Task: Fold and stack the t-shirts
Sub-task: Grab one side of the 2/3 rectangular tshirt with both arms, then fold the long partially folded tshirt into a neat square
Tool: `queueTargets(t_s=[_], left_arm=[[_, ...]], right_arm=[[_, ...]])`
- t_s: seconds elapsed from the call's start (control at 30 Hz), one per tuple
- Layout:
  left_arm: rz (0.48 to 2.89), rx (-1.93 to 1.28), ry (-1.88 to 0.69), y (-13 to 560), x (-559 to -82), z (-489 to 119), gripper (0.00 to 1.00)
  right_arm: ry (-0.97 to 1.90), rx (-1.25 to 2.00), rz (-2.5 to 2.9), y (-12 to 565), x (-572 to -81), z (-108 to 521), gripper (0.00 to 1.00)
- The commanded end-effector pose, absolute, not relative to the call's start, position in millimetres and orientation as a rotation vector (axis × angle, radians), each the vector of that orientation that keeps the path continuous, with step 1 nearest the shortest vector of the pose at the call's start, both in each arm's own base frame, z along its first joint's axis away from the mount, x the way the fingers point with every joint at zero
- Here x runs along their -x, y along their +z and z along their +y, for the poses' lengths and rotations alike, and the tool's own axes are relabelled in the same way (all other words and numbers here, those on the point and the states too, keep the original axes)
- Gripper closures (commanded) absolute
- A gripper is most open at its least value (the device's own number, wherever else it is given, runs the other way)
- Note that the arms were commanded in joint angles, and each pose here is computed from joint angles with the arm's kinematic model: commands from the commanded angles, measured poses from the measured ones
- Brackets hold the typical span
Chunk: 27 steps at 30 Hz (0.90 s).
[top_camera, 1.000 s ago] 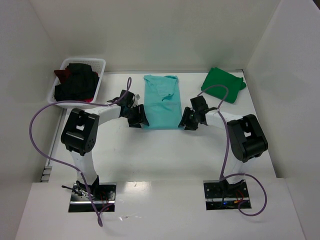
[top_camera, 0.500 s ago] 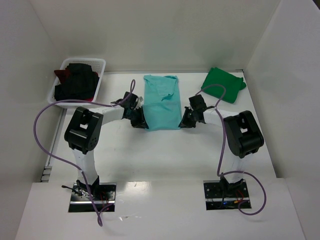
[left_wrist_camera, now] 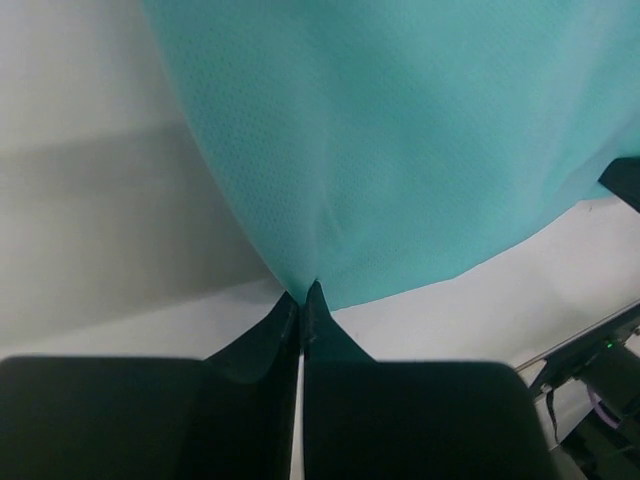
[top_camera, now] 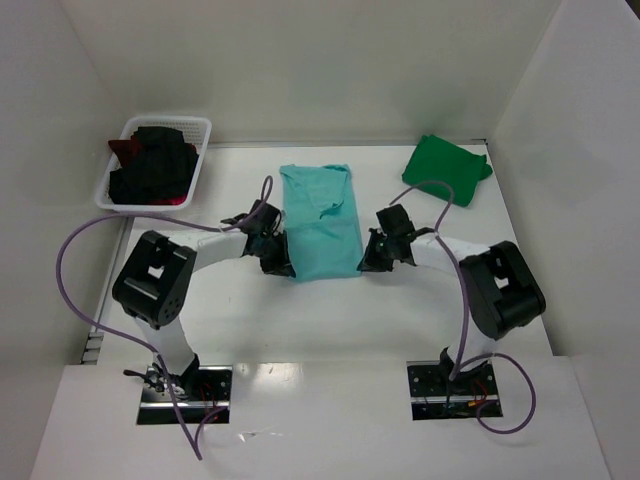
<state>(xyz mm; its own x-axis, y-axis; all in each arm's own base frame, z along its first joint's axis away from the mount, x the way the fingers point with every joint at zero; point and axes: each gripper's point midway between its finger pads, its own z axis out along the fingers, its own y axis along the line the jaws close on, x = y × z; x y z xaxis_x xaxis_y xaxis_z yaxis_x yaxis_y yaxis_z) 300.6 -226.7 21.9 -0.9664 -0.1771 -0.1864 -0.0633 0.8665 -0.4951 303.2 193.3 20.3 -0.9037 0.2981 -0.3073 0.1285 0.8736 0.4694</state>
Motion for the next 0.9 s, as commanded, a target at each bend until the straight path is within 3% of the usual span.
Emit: queueTargets(t_s=[0.0, 0.27, 0.4, 0.6, 0.87], left_arm=[[2.788, 0.218, -0.691, 45.3, -284.5, -221.1, 1.0], [2.81, 0.24, -0.658, 76.9, -223.6, -212.9, 1.0], [2.726, 0.216, -0.733, 128.5, -209.7, -212.4, 1.0], [2.557, 0.135, -0.801, 207.6, -246.3, -224.3, 1.0], [2.564, 0.149, -0.785, 197.3, -328.3, -225.7, 1.0]], right_arm=[[0.648, -0.303, 2.63, 43.2, -283.1, 199.5, 1.0], [0.74, -0.361, 2.579, 79.5, -226.0, 203.0, 1.0], [0.857, -0.38, 2.475, 127.0, -210.9, 207.6, 1.0], [0.867, -0.355, 2.346, 184.3, -241.4, 213.6, 1.0], [0.748, -0.358, 2.287, 195.4, -338.7, 200.5, 1.0]])
